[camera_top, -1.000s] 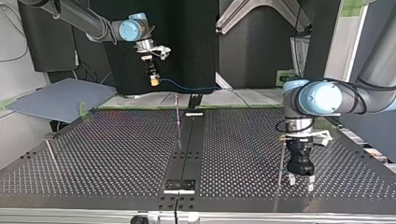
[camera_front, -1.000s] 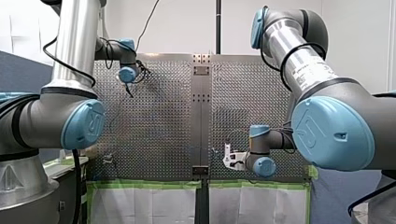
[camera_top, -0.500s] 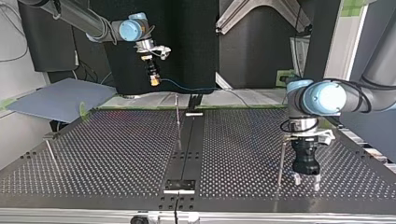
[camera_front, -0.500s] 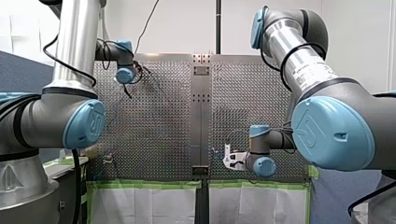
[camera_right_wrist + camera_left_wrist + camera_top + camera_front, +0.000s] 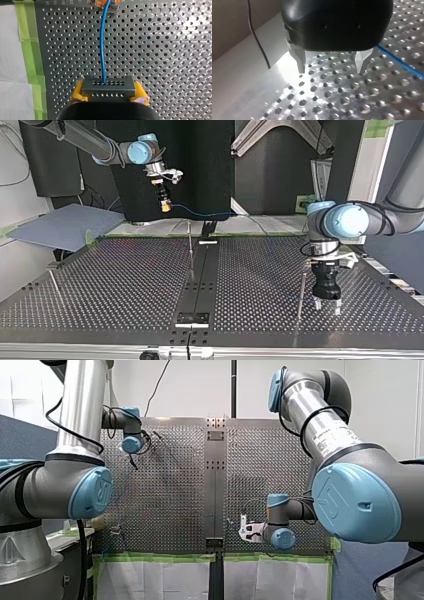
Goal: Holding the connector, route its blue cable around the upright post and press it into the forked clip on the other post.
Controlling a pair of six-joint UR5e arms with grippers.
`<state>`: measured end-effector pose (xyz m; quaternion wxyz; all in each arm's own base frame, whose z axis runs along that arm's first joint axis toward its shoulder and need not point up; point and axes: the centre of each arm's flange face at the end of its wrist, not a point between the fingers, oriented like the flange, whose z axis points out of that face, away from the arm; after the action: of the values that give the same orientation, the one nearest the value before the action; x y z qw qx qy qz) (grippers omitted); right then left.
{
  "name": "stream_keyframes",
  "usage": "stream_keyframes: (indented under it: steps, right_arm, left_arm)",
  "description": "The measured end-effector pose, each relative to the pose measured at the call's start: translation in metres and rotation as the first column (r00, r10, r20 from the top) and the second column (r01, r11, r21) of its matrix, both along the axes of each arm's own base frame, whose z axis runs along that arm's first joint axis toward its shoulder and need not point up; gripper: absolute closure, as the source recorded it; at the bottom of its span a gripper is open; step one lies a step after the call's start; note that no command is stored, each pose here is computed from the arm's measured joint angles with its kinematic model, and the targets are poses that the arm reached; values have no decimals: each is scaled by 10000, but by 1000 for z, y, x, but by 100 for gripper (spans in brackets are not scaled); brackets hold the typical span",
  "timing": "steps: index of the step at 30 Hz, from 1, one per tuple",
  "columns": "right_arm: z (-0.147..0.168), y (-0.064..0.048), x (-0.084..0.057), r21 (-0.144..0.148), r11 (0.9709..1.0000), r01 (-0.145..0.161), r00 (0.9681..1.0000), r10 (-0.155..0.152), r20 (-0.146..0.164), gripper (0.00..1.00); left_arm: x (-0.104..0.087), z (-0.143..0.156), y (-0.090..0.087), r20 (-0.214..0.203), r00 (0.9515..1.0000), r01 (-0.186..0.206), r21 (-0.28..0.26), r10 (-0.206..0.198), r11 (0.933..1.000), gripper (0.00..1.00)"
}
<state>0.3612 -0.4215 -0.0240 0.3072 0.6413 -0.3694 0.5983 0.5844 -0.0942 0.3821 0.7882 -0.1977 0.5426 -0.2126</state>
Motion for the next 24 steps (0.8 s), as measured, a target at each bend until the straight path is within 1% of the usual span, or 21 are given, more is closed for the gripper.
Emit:
stream_keyframes:
  steps: [4,7,11,14,19,24]
  right_arm:
    - [0,1,1,-3,10000,-23,10000,23,1,100]
    - [0,1,1,-1,10000,-35,10000,35,0,100]
    - [0,2,2,0,10000,-60,10000,60,0,100]
    - [0,2,3,-7,10000,-68,10000,68,3,100]
    - [0,3,4,-17,10000,-93,10000,93,7,100]
    - [0,3,4,-32,9999,-102,9999,102,15,100]
  left_arm:
    - [-2,-4,-2,-260,9996,92,33,-91,10000,2]
    - [-3,-8,-2,-490,9986,207,-56,-210,9998,2]
    - [-5,-12,-1,-832,9952,492,-317,-517,9983,2]
    - [-7,-15,-2,-1035,9912,772,-550,-826,9955,2]
    - [-7,-17,-2,-1129,9845,1242,-917,-1342,9880,2]
    - [-9,-20,-3,-1317,9736,1691,-1327,-1865,9766,2]
